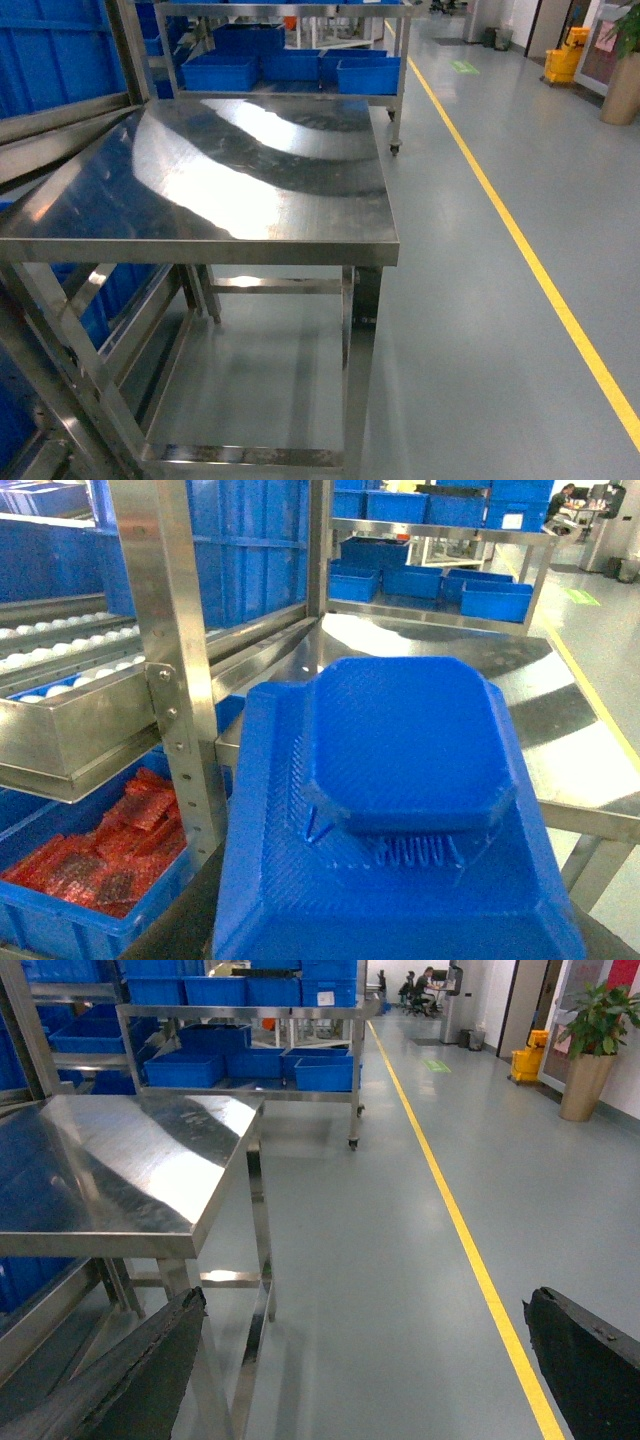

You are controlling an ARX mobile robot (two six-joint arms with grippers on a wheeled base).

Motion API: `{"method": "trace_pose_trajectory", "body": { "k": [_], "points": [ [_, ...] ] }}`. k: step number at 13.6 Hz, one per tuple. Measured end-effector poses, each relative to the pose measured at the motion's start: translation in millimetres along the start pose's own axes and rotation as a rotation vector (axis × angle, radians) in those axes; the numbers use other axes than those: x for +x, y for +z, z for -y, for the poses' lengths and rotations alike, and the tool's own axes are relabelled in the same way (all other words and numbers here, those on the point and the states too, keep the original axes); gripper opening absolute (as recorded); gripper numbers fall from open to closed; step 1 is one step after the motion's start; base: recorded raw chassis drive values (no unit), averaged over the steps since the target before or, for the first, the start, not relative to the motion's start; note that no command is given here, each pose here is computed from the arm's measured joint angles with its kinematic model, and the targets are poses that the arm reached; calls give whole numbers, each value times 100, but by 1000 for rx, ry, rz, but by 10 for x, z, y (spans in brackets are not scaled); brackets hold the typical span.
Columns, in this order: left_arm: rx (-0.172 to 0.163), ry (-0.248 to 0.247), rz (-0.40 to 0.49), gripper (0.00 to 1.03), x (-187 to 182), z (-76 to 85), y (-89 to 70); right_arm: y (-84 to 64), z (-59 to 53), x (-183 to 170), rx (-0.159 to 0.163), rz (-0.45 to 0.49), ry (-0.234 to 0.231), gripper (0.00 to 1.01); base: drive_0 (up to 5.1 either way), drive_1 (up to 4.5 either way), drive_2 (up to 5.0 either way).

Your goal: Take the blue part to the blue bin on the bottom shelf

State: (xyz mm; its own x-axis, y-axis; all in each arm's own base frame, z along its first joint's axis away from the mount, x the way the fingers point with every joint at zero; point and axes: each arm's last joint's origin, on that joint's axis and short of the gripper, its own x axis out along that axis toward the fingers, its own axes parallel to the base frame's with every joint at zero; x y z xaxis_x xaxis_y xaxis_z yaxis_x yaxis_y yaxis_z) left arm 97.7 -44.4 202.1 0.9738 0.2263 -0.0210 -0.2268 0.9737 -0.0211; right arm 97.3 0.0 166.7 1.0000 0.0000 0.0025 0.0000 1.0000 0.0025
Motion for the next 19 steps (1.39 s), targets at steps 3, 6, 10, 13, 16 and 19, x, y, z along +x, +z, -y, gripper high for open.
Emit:
{"method": "trace_pose_trajectory", "body": {
  "k": [3,6,10,13,16,19],
  "points": [
    [-1,-3,1,43,0,1,1,-2,0,0,0,-2,-1,98,-466,366,148],
    [-3,-3,2,43,-1,0,3,-2,0,0,0,-2,0,98,-492,334,136],
    [-1,-3,1,43,-1,0,1,-4,0,0,0,-5,-1,98,-497,247,247],
    [-1,-3,1,43,0,1,1,-3,0,0,0,-3,0,98,-503,242,242],
    [-1,0,1,43,0,0,2,0,0,0,0,0,0,98,-503,243,243],
    [-2,-1,2,43,-1,-1,2,-1,0,0,0,-1,0,98,-503,243,243]
  ]
}}
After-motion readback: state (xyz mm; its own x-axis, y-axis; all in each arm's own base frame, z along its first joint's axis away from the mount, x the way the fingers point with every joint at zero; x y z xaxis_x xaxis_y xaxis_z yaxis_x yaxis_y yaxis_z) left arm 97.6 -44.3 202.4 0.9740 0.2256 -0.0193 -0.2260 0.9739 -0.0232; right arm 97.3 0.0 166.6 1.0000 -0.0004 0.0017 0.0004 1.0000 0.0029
